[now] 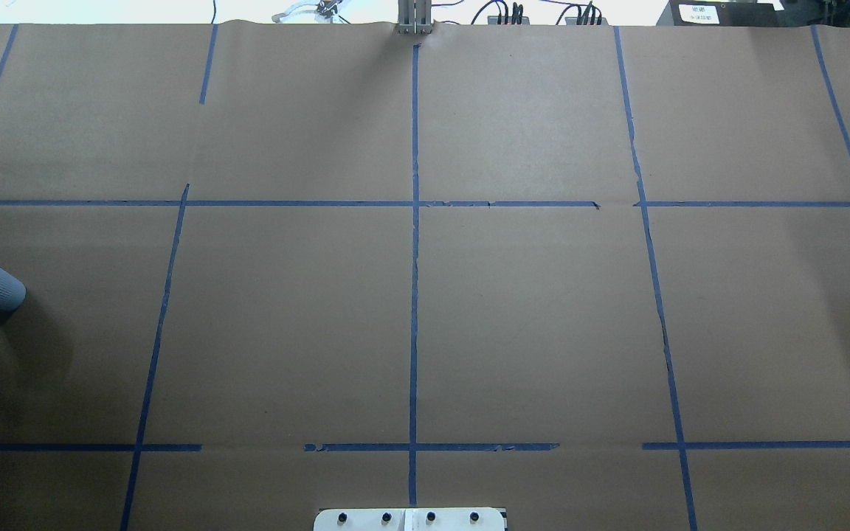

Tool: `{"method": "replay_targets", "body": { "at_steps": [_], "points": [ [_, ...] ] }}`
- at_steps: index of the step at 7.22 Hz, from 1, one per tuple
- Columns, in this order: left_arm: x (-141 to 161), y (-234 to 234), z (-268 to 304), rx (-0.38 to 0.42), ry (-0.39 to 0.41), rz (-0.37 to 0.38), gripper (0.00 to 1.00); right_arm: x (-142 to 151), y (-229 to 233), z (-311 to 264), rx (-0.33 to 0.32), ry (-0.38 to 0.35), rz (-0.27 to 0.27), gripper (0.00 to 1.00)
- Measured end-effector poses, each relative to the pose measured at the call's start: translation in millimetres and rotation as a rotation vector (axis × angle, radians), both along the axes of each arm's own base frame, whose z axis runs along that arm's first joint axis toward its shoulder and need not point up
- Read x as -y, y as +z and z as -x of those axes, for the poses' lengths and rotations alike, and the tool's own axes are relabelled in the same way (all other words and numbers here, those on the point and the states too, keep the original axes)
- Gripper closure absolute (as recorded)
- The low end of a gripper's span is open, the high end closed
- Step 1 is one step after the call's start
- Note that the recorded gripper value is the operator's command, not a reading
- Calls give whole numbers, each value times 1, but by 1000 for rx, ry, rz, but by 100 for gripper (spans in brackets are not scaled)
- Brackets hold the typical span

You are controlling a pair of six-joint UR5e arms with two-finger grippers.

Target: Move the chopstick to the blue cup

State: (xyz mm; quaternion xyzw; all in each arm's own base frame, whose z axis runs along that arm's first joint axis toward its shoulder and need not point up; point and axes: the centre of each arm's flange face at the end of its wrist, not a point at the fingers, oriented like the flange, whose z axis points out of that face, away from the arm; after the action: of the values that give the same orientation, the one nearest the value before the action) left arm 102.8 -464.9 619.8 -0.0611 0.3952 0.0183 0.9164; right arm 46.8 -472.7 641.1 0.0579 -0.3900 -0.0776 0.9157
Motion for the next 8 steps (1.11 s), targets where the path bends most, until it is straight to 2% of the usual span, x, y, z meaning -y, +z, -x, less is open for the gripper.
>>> {"method": "replay_targets", "body": {
  "at_steps": [1, 2, 3, 5, 6, 8],
  "points": [
    [2, 5, -6, -1, 9, 0, 75, 0, 1, 0, 1, 1, 4, 0],
    [3, 10, -8, -5, 12, -7, 93, -1, 3, 0, 2, 1, 8, 0],
    [4, 13, -9, -9, 13, -11, 100, -1, 3, 0, 4, 1, 9, 0],
    [8, 3, -12, -22, 2, -22, 100, -1, 3, 1, 8, 2, 11, 0],
    [15, -24, -16, -55, -24, -27, 100, -1, 2, 1, 20, 1, 12, 0],
    [33, -138, -40, -206, -122, 19, 100, -1, 0, 3, 46, -1, 13, 0]
  ]
}}
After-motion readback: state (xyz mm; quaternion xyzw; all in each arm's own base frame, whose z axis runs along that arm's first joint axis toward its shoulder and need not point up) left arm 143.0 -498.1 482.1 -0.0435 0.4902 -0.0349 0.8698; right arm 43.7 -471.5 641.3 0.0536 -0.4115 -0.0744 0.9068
